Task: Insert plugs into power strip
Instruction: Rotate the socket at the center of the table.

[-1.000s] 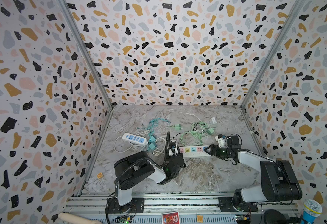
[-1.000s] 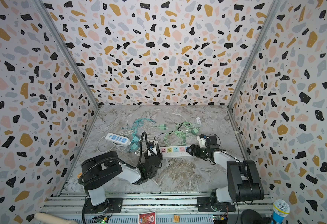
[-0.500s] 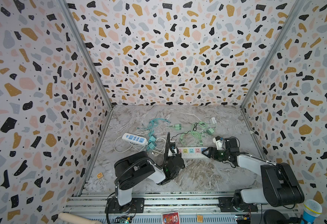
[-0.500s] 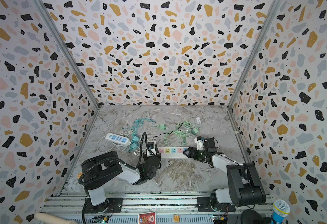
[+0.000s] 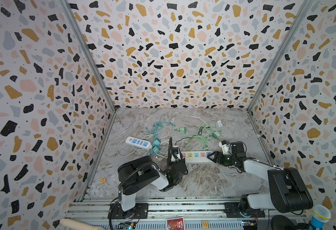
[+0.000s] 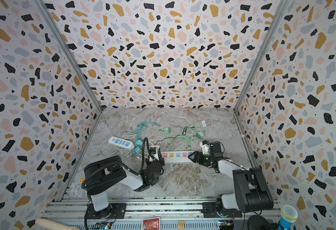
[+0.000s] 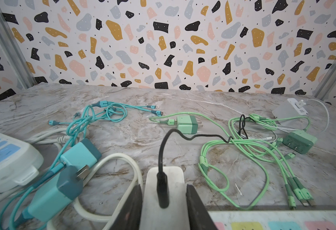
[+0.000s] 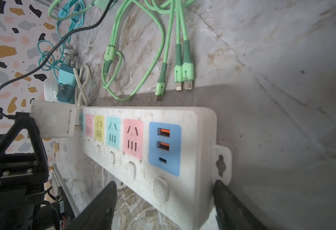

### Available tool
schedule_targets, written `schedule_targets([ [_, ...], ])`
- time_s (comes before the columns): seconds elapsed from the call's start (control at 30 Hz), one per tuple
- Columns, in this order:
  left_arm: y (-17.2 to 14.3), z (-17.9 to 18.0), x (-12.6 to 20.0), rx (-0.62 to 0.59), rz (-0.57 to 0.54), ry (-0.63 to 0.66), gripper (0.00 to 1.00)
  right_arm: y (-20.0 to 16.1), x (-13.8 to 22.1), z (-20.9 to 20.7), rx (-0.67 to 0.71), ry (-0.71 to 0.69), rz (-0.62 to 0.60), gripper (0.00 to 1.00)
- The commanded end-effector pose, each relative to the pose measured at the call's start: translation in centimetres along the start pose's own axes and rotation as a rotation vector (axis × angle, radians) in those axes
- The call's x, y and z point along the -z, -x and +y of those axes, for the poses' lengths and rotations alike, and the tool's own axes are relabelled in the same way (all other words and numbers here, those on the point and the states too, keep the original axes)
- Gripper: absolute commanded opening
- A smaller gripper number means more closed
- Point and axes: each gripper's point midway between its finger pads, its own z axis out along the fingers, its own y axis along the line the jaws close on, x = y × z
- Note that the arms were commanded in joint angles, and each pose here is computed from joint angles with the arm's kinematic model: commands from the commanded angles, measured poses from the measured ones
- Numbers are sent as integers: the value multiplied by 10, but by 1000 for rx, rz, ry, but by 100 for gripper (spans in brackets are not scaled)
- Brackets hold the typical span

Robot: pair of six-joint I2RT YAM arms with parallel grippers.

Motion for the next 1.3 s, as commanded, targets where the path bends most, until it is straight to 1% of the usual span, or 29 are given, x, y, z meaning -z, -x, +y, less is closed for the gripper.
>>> schedule_targets([
  [0.0,-13,-10,7,-25,24,-36,0,-2,-2,19,18,99,26,76],
  [0.1,-18,-9,9,-44,39,-22,0,-5,0,25,19,120,33,76],
  [0.27,-27,-5,14,-37,67,-36,0,-8,4,29,27,132,31,76],
  [0.57,-44,-1,11,-79,96,2,0,-8,-1,29,27,142,45,76],
  [0.7,-55,7,12,-61,118,7,0,-5,-1,30,29,144,42,76],
  [0.8,-57,7,11,-61,123,13,0,-4,0,31,30,145,38,77],
  [0.9,-52,11,11,-60,110,39,29,1,1,31,35,134,27,78],
  [0.93,-50,12,11,-59,104,47,36,5,1,30,37,129,21,79],
  [1.03,-42,10,10,-64,88,59,47,20,4,28,42,109,-4,80],
  [1.07,-40,10,9,-67,83,63,49,25,5,26,43,95,-14,81],
  [1.17,-32,8,8,-65,65,74,51,41,9,18,44,53,-43,81],
  [1.27,-23,5,9,-60,45,66,57,55,13,9,37,13,-68,82],
])
